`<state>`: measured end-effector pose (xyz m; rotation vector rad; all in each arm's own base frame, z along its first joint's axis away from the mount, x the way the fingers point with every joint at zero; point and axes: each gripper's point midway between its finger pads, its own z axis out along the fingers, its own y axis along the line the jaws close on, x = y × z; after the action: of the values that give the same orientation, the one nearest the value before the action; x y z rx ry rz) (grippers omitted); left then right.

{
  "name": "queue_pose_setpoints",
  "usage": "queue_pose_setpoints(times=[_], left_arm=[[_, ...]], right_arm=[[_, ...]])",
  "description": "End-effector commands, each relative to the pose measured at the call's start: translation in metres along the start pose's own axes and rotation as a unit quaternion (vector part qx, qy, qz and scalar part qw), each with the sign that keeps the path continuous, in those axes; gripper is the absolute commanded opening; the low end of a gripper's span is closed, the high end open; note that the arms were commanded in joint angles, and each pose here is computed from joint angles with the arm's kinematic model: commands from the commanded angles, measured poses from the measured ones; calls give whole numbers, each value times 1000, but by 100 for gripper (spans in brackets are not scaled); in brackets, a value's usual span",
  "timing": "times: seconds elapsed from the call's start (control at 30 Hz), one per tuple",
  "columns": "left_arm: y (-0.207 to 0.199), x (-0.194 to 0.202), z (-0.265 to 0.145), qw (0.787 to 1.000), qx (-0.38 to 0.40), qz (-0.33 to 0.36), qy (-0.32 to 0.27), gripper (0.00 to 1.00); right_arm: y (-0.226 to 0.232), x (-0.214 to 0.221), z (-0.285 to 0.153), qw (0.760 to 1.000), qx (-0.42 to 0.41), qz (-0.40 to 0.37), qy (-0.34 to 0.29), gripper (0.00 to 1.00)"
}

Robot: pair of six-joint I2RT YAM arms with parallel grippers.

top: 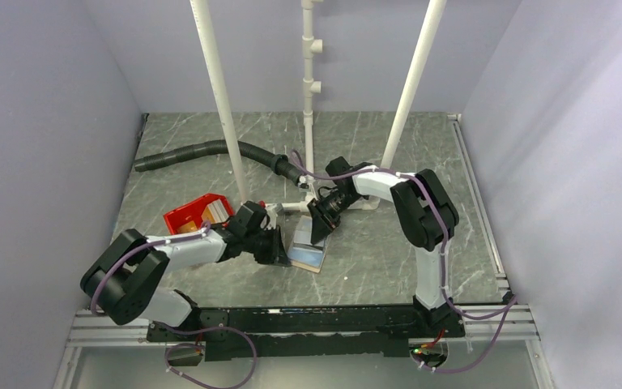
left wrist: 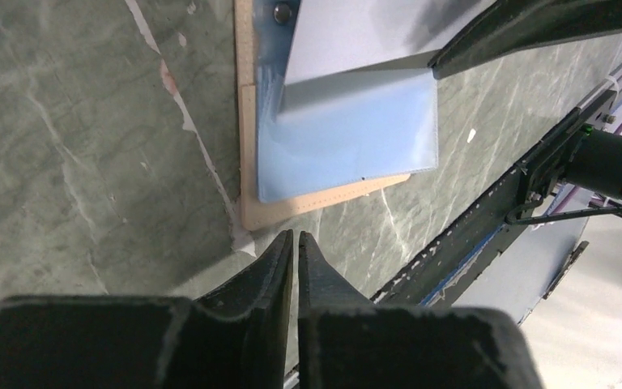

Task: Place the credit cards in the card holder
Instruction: Insert the credit card into the card holder.

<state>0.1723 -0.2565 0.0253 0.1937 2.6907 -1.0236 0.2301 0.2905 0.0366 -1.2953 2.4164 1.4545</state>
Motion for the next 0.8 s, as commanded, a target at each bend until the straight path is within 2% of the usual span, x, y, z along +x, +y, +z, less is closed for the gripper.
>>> queue_pose_setpoints(times=[0.0,0.07,0.53,0.77], left_arm=[[-14,-11,-12,1000,11,13,-18,14],[-15,-11,-12,1000,14,9,-19,14],[-11,-8,3,1000,26,-12,-5,12],[-10,-7,6,1000,26,-16,-5,11]], right_arm=[[-3,-13,-12,998,56,-23,-25,36],[-5,-16,-15,996,74,-26,-33,39],[-14,-20,-19,990,135,-31,-38,39],[-3,-7,-11,993,115,-21,-33,22]])
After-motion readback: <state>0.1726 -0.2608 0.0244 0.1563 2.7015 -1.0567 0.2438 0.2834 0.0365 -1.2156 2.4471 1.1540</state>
